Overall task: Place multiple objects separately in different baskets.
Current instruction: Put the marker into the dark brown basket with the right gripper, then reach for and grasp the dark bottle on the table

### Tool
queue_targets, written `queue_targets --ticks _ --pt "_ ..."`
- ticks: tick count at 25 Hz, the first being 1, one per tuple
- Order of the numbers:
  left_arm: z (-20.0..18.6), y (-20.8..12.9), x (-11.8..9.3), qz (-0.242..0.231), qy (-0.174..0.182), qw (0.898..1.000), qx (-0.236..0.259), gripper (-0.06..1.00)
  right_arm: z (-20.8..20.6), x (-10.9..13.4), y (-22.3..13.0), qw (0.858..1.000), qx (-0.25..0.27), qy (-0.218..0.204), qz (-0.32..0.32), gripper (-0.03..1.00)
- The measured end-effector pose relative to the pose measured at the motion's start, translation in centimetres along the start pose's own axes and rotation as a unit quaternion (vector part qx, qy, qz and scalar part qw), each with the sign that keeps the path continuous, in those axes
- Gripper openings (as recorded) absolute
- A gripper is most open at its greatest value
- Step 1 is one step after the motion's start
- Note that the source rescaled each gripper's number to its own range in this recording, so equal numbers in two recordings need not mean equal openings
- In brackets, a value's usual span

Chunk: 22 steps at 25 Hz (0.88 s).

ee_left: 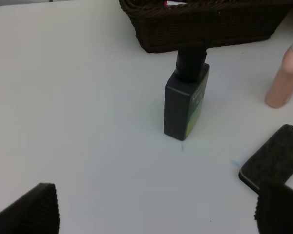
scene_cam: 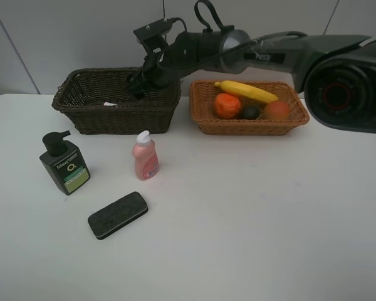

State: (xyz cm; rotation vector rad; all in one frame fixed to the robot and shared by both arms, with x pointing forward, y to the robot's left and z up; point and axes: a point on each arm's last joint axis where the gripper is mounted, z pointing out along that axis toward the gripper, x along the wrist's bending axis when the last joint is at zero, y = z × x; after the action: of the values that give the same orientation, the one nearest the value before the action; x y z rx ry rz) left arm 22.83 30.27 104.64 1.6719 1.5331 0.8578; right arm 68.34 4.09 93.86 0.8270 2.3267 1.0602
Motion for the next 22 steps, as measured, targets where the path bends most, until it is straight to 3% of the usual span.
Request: queue_targets --ticks 6,11,15,22 --pt "0.0 0.0 0.0 0.0 0.0 1.0 0.0 1.0 0.0 0.0 -0.1 1.0 0.007 0.002 0.0 1.0" --pt "0.0 0.0 0.0 0.0 0.0 1.0 0.0 1.0 -1.6 0.0 0.5 0.999 0.046 0.016 -0.008 1.0" --pt "0.0 0.0 0.0 -0.001 -0.002 1.0 0.0 1.0 -5.8 -0.3 2.8 0.996 0.08 0.023 -0.026 1.0" --pt "0.0 0.0 0.0 0.0 0.0 1.0 0.0 1.0 -16.8 -0.8 7.8 0.993 0.106 0.037 -0.034 1.0"
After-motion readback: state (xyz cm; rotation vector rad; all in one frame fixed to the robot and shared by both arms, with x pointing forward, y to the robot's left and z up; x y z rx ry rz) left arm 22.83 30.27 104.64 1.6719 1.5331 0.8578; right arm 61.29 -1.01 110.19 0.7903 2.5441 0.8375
